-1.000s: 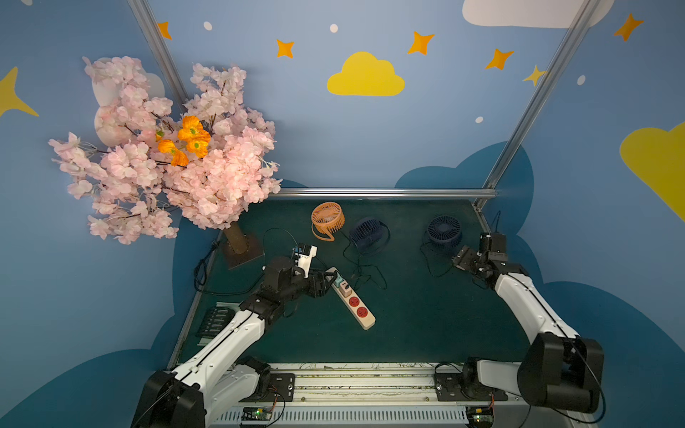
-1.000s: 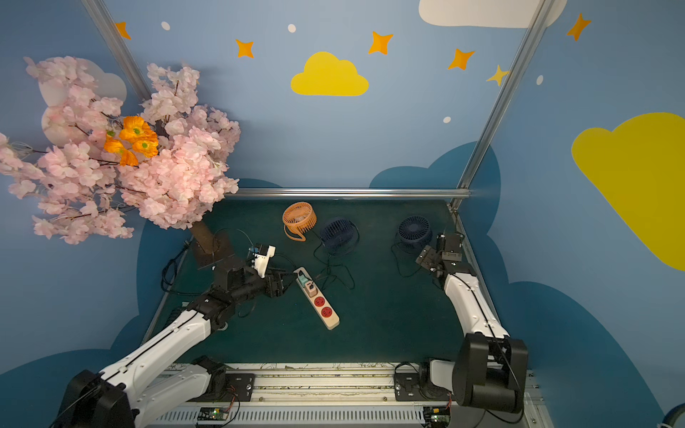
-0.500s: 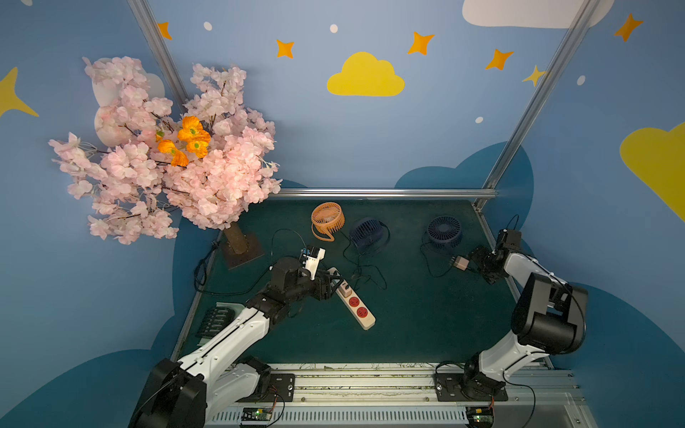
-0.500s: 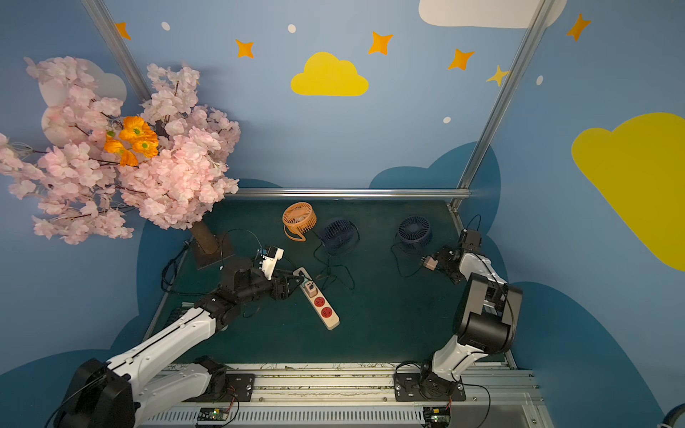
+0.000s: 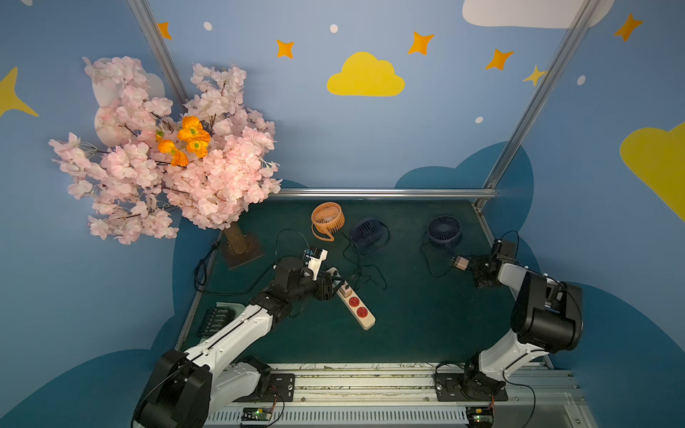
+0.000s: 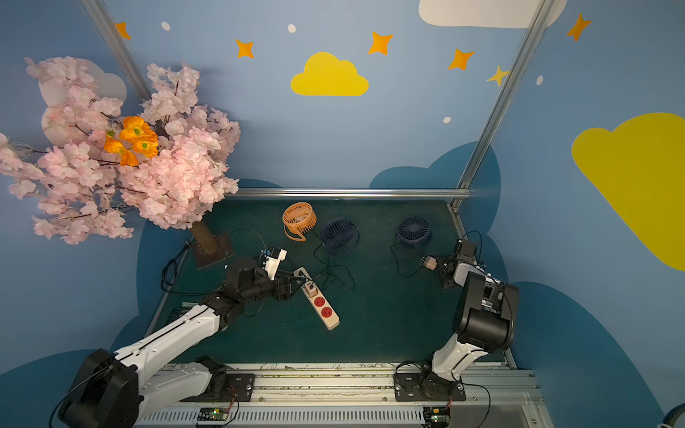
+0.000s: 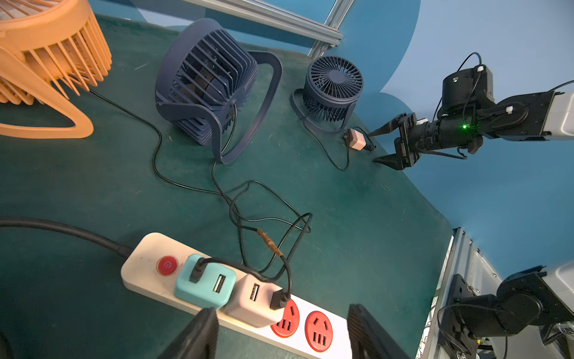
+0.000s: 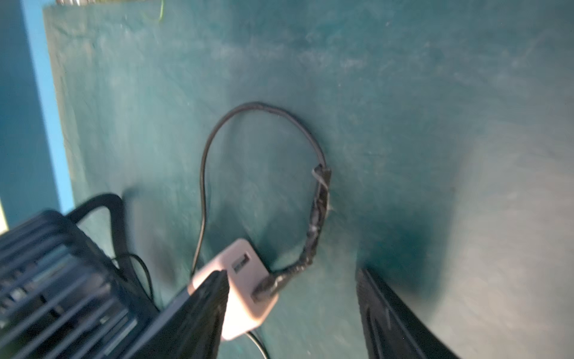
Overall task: Plug the desk fan into the power strip
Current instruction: Pick up the plug from the center of the board.
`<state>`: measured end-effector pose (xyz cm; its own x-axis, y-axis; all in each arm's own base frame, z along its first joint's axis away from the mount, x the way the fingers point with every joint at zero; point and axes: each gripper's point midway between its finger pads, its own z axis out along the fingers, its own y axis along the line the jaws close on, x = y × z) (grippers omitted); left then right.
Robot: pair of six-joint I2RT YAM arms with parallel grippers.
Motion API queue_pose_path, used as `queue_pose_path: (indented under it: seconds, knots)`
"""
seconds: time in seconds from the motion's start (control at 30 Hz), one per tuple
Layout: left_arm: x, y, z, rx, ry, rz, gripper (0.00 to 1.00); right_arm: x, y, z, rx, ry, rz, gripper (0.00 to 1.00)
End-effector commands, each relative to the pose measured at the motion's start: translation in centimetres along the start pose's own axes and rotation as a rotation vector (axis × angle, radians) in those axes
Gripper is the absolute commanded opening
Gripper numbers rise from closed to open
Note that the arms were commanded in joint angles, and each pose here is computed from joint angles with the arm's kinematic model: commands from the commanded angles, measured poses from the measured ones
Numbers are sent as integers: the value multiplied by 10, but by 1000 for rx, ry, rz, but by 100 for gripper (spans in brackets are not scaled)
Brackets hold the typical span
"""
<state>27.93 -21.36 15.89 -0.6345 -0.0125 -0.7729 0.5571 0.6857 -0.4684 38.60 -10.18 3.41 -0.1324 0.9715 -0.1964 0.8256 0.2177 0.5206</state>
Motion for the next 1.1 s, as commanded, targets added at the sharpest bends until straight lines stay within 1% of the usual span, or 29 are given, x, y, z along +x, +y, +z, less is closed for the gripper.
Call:
queue_pose_path:
  seconds: [0.0,0.1,0.2,0.27,0.37,0.47,0.57,0.67,0.73,0.9,1.0,1.07]
  knots:
    - [-3,-2,-1,6,-15,32,70,0,1,10,-19,-14,79,67]
    - [-3,-2,-1,3,-15,32,70,1,3,16,-27,-7,94,59]
    - [-3,-2,-1,2,-17,32,70,1,2,23,-29,-2,103,48]
    - [-3,-2,-1,1,-16,32,70,2,2,26,-32,0,104,39]
    - [-3,-2,-2,-4,-18,30,70,4,1,31,-37,14,100,22]
    - [-4,-1,-2,-11,-21,29,71,5,3,34,-57,32,87,0]
    - [-6,-3,-2,-6,-25,30,71,5,9,27,-90,34,48,0]
    - [-10,-7,-2,2,-32,36,71,2,14,6,-91,9,-51,0]
    - [-16,-14,-2,17,-41,45,71,-5,17,-20,-73,-39,-142,0]
    - [-25,-35,3,68,-42,73,71,-18,7,-93,82,-204,-419,0]
    - [-30,-52,9,114,-37,92,71,-15,6,-129,133,-267,-572,0]
    - [-36,-68,13,162,-41,104,71,-5,9,-145,132,-267,-656,0]
